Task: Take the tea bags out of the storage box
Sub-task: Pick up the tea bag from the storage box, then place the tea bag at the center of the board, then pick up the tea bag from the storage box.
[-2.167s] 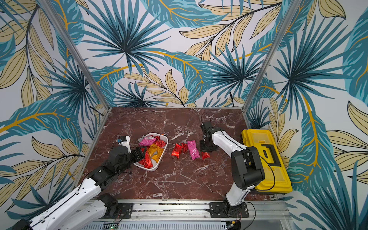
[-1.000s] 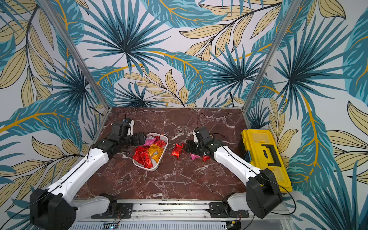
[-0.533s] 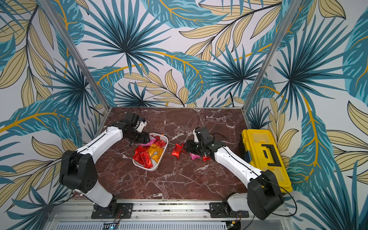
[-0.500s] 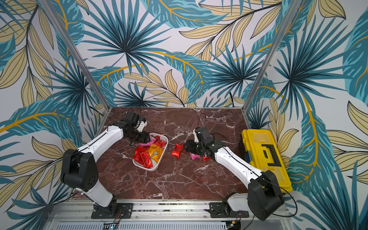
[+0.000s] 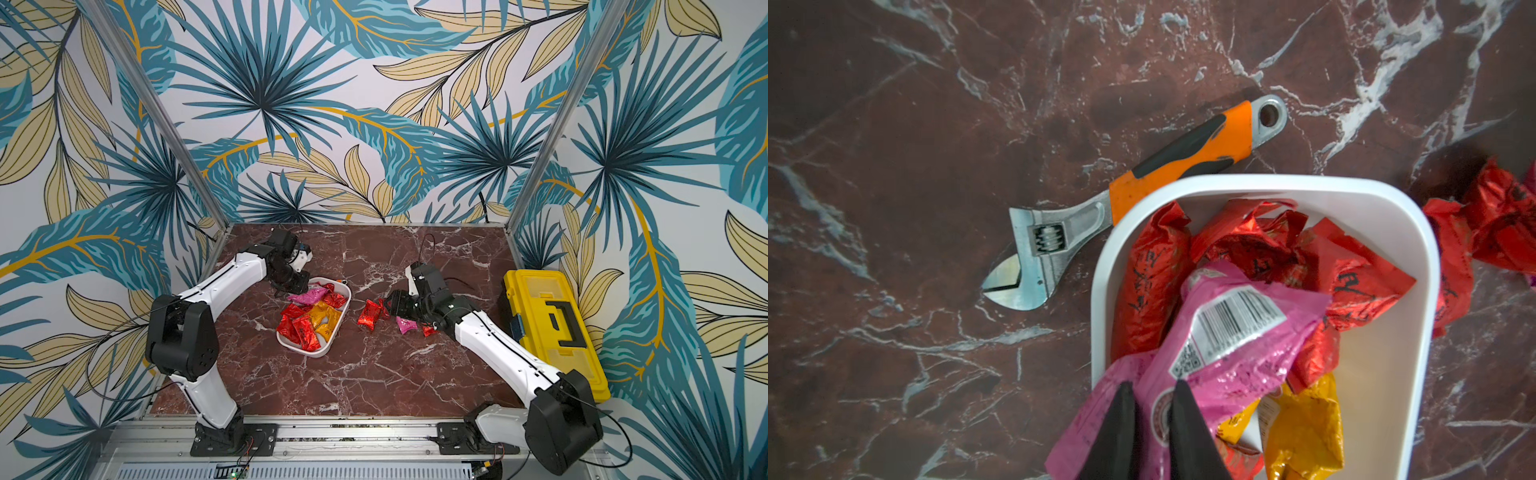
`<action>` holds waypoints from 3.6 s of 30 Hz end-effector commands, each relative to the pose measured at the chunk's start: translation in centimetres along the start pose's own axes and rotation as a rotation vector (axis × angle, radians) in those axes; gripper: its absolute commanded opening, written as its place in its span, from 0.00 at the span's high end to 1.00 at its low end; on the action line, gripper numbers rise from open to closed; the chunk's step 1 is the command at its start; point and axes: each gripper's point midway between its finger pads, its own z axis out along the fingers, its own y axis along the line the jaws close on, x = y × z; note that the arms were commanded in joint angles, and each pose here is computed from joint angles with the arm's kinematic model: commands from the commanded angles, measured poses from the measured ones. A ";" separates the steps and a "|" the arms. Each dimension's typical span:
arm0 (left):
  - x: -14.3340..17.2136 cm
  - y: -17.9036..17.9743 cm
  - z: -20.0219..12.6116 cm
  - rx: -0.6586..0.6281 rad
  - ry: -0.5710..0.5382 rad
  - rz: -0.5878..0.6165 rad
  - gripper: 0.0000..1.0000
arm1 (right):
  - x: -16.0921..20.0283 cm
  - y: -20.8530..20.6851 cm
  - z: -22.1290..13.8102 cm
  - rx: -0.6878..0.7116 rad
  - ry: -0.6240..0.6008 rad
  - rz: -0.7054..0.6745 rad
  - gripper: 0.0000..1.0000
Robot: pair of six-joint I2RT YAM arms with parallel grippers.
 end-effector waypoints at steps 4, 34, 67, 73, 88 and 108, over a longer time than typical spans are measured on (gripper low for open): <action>-1.4 -0.5 -2.6 0.013 -0.063 0.010 0.92 | 0.4 -0.5 -1.2 0.016 -0.015 -0.024 0.43; 8.9 -12.6 -11.4 0.024 -0.656 -0.576 0.99 | 1.9 -5.7 -5.0 0.173 -0.156 0.146 0.39; 13.0 -20.1 0.4 -0.169 -0.513 -0.521 0.50 | 0.2 -5.9 -10.1 0.221 -0.284 0.122 0.38; 9.7 -19.9 -3.3 -0.059 -0.592 -0.501 0.46 | -0.6 -4.4 -10.3 0.187 -0.266 0.079 0.39; 5.7 -5.3 -14.0 0.020 -0.804 -0.700 0.45 | 0.8 6.8 -1.1 0.026 0.072 -0.531 0.41; 14.5 5.1 -14.1 -0.144 -0.860 -1.085 0.46 | 1.1 12.5 17.7 0.186 0.165 -0.972 0.43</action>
